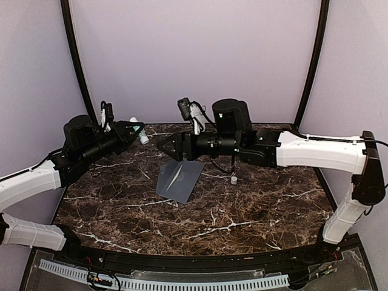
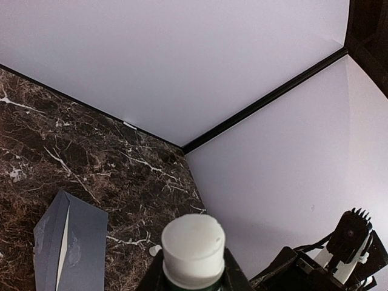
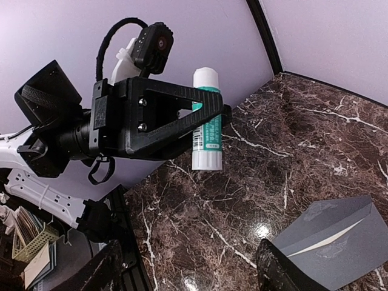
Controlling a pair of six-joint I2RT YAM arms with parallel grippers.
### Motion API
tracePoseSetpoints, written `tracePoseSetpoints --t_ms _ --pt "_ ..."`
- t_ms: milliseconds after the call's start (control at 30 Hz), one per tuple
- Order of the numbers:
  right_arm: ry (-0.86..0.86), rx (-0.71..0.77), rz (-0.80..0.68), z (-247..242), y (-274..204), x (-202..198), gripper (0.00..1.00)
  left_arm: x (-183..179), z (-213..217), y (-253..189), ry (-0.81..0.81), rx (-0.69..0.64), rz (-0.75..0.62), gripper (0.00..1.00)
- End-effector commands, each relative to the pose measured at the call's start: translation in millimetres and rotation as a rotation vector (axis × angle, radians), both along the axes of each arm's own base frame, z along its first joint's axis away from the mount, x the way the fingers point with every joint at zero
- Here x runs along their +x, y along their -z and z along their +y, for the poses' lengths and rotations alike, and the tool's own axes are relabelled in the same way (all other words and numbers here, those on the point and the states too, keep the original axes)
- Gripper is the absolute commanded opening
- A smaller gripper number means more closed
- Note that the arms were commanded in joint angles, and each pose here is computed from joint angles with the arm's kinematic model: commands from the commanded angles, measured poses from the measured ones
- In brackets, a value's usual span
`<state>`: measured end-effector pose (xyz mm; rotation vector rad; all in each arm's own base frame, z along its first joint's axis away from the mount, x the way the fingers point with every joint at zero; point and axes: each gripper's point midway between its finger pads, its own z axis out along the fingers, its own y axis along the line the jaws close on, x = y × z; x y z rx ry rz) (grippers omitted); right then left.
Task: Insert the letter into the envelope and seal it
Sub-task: Unscrew the solid glue.
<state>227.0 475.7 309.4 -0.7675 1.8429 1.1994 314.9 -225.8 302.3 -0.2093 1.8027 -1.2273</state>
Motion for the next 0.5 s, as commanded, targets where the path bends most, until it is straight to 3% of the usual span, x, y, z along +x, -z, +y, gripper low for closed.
tracePoseSetpoints --t_ms 0,133,467 --pt "0.024 0.011 -0.018 11.1 -8.3 4.3 0.73 -2.7 -10.4 -11.2 0.068 -0.069 -0.026 0.00" --pt "0.021 -0.024 -0.031 26.4 -3.1 13.2 0.71 -5.1 -14.8 -10.1 0.097 -0.093 -0.024 0.00" --pt "-0.009 -0.056 -0.008 57.2 10.4 24.0 0.55 -17.9 -17.9 -19.3 0.146 -0.078 -0.101 0.00"
